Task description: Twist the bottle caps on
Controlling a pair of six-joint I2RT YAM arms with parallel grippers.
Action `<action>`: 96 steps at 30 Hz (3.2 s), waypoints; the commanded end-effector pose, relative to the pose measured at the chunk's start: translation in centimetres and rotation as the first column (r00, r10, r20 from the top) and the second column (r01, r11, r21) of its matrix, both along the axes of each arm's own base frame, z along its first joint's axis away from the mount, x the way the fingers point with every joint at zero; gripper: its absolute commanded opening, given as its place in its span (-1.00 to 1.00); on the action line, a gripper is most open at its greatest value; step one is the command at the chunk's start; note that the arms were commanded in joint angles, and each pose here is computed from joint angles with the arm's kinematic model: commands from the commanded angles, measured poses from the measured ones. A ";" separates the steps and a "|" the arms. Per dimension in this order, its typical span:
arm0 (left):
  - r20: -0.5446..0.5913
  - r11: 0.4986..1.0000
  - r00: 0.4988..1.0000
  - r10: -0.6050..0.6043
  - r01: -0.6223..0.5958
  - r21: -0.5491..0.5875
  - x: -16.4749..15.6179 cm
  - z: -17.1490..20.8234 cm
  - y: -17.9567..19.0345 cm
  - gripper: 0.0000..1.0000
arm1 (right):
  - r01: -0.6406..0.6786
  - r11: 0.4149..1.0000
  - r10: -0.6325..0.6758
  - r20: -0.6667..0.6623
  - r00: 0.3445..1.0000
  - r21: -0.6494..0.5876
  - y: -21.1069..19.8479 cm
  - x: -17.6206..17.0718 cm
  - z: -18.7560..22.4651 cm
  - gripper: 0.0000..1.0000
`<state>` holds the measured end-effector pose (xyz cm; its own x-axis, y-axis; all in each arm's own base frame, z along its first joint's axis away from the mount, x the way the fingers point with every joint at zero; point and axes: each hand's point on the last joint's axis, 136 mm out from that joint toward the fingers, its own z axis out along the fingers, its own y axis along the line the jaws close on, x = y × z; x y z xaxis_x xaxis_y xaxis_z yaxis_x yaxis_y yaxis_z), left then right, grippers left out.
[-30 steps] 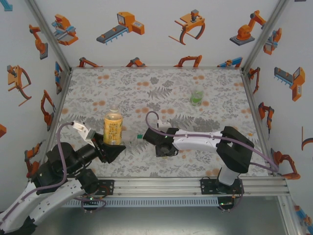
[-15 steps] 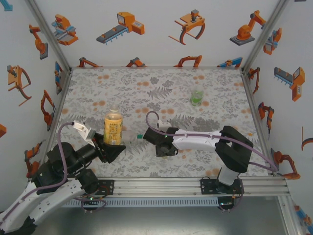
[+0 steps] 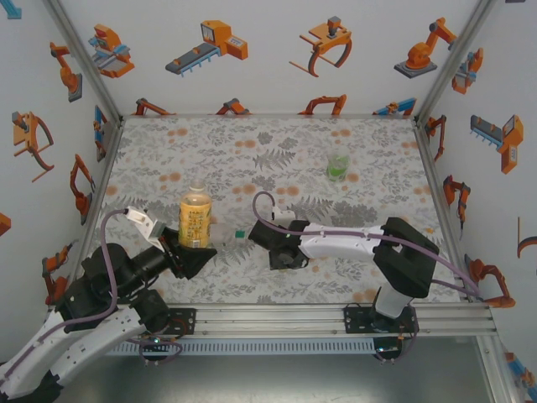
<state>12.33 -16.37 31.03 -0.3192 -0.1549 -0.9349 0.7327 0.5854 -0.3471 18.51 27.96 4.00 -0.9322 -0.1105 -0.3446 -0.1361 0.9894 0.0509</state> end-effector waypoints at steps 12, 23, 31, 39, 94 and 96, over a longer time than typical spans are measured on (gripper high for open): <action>0.002 0.999 1.000 0.015 -0.015 -0.040 0.3 0.6 0.0 -1.00 | 0.003 0.999 -0.004 0.032 0.999 0.034 0.0 0.4 0.9 -0.21; -0.002 0.999 1.000 0.019 -0.019 -0.042 0.4 0.5 0.0 -1.00 | 0.006 1.000 -0.006 0.009 1.000 0.000 -0.1 0.3 0.1 -0.22; -0.006 0.999 1.000 0.022 -0.023 -0.040 0.5 0.4 0.0 -1.00 | 0.011 1.000 -0.011 -0.012 1.000 -0.013 -0.2 0.3 -0.6 -0.22; -0.012 0.999 1.000 0.026 -0.027 -0.038 0.5 0.1 0.0 -1.00 | 0.031 0.999 -0.032 -0.033 0.999 -0.024 -0.8 0.3 -1.3 -0.33; -0.034 0.997 0.997 0.065 -0.066 -0.034 0.8 -0.5 0.7 -1.00 | -0.035 0.983 0.016 -0.108 0.994 -0.179 -3.0 1.4 -1.7 -0.22; -0.032 0.997 0.998 0.061 -0.062 -0.037 0.8 -0.5 0.6 -1.00 | -0.058 0.980 0.036 -0.114 0.993 -0.191 -2.5 1.0 -1.8 -0.23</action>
